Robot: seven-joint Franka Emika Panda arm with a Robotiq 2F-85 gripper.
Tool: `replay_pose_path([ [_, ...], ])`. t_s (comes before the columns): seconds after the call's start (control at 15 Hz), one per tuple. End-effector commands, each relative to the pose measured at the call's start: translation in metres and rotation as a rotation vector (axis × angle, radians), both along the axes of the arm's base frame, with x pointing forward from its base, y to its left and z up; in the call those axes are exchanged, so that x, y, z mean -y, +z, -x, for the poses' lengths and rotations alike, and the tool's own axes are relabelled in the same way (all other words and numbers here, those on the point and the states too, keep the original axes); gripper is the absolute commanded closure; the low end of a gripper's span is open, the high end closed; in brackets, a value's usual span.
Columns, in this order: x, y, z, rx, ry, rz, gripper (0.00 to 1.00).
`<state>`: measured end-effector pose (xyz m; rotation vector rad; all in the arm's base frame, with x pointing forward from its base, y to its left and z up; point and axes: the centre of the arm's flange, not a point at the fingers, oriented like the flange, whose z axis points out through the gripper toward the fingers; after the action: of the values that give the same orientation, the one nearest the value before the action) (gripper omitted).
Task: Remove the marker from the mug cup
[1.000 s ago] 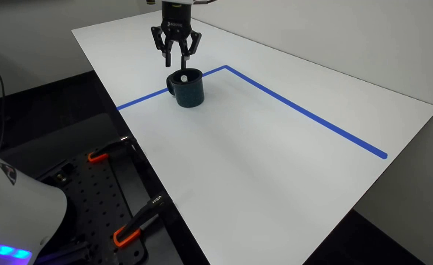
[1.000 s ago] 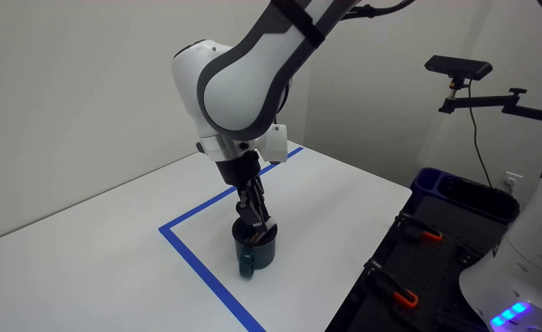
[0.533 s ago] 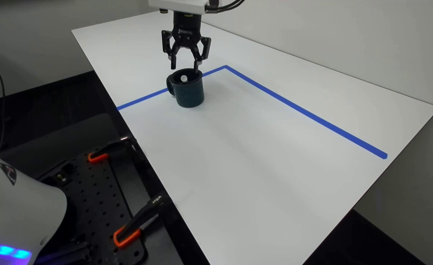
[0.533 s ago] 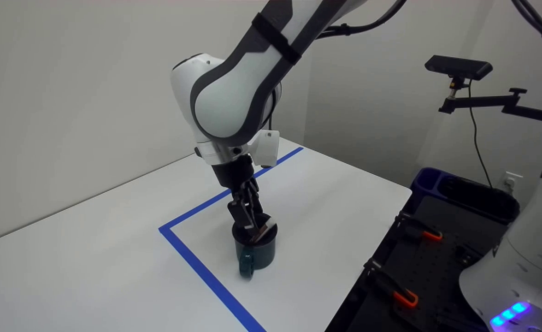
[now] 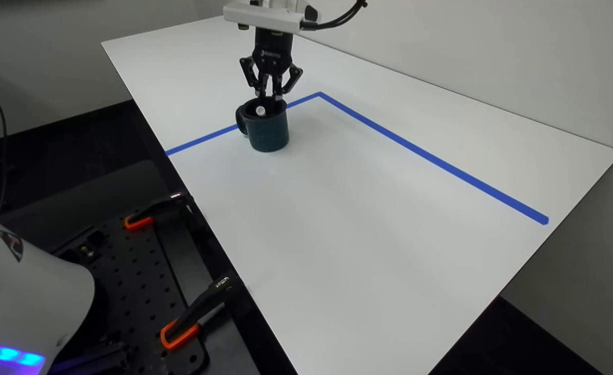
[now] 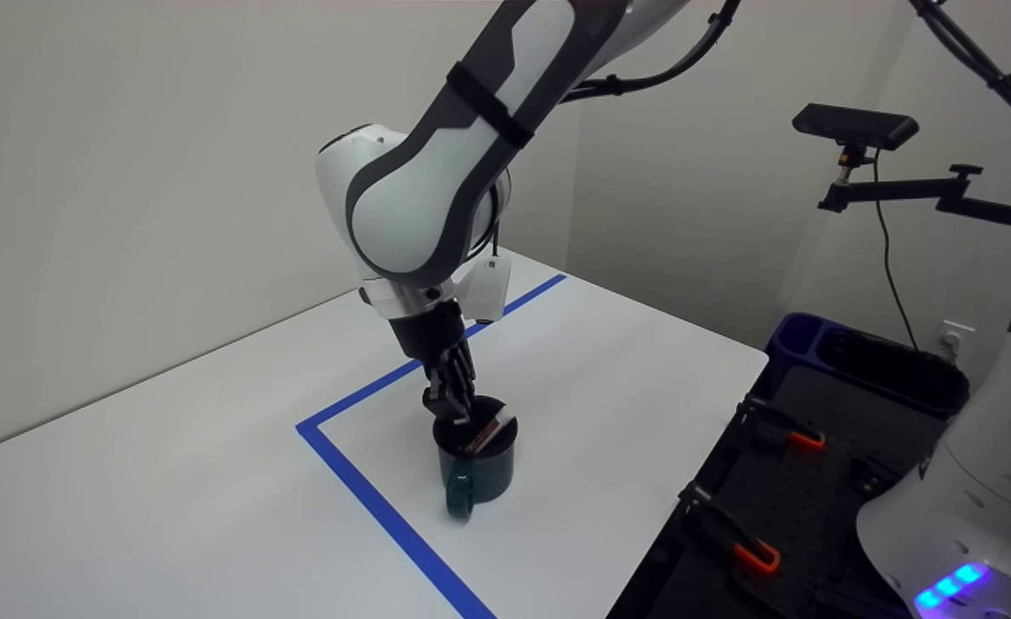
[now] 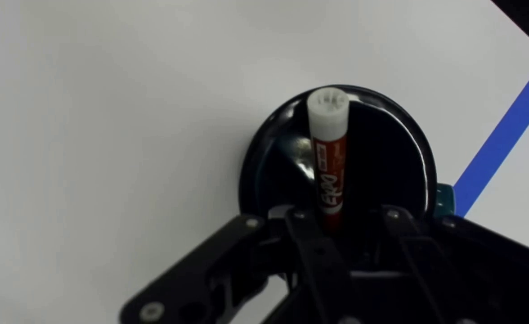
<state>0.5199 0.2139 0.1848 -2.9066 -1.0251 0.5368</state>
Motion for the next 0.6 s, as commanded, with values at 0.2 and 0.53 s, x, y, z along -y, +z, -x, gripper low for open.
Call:
replay_pose_path([
  [0.2,0.0090,-0.0095,-0.0001,-0.023,0.013,0.014,0.60],
  [0.53,0.0121,-0.0132,0.0022,-0.031,0.010,0.023,0.67],
])
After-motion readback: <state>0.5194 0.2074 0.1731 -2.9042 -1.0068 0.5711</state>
